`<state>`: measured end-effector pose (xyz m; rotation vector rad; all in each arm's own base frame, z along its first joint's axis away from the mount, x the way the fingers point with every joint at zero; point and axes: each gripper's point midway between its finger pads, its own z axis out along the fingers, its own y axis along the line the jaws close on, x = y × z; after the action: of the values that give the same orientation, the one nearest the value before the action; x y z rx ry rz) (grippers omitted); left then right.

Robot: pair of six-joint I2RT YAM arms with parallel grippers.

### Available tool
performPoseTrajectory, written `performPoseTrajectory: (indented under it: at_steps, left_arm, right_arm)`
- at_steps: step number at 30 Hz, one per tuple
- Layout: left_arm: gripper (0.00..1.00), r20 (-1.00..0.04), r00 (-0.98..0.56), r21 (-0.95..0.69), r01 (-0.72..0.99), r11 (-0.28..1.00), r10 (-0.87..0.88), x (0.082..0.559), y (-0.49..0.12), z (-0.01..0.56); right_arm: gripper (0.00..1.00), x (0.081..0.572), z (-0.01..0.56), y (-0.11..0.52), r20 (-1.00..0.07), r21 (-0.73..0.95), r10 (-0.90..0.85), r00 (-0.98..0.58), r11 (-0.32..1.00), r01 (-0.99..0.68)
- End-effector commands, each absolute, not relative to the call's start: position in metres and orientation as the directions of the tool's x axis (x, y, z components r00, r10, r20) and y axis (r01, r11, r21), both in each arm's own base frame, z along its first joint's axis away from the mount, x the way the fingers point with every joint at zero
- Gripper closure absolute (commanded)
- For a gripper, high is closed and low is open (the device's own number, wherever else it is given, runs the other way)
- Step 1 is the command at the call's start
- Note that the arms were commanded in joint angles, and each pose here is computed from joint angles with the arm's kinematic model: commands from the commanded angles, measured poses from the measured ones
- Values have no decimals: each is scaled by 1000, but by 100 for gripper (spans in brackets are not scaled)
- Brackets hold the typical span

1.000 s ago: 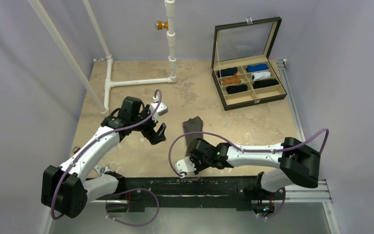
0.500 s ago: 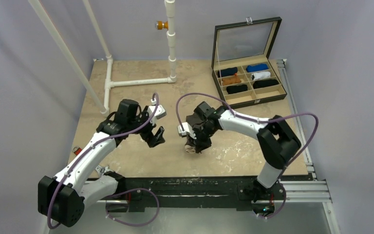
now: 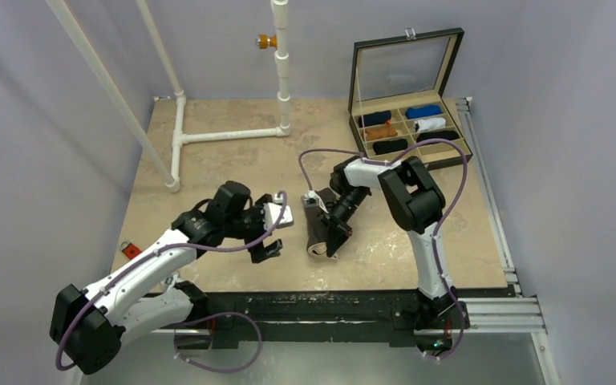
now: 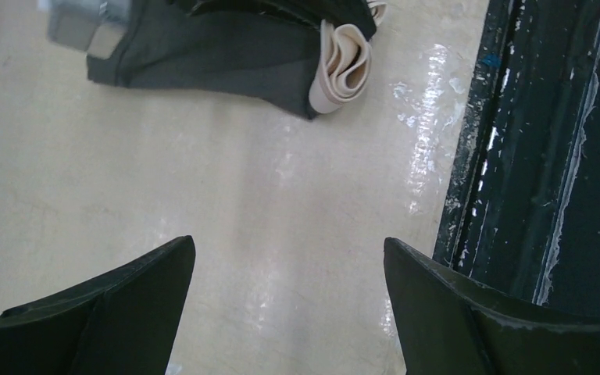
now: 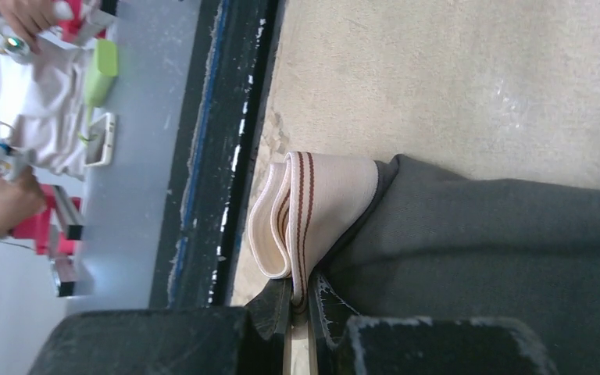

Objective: Roll the underwear
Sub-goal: Roll the underwear to the center of the board.

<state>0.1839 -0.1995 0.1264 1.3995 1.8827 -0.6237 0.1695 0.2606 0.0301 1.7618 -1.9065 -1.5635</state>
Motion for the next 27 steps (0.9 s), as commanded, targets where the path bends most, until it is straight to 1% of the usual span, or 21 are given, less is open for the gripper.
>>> performPoseTrajectory:
  at_steps: [1,5,8,11,14,16,22,25,27]
  left_arm:
    - [11,-756,9,175,966,189,655,187,-227,129]
    - [10,-720,139,265,961,85,680,178,-257,121]
    - [10,-689,237,355,934,33,685,177,-280,116]
    - [10,-662,305,415,910,-4,685,177,-299,110]
    - [9,-656,321,425,905,-17,683,179,-313,104]
    - [5,-651,330,426,904,-32,684,179,-321,99]
    - [4,-631,333,420,906,-52,701,181,-334,82]
    - [7,-632,320,408,912,-48,706,183,-339,75]
    - [12,-636,308,394,918,-46,708,182,-342,71]
  right_arm:
    - [100,167,47,265,-524,756,-761,-382,-210,-620]
    - [100,169,42,265,-466,802,-765,-444,-153,-577]
    - [100,169,39,266,-436,823,-767,-471,-128,-554]
    - [100,171,38,268,-429,829,-764,-481,-121,-547]
    - [100,171,37,268,-427,829,-766,-480,-119,-547]
    - [100,171,37,267,-423,831,-768,-482,-116,-545]
    - [100,169,34,265,-415,834,-773,-481,-112,-540]
    - [100,170,34,266,-416,834,-772,-480,-113,-541]
    - [100,170,34,266,-415,834,-772,-481,-112,-540]
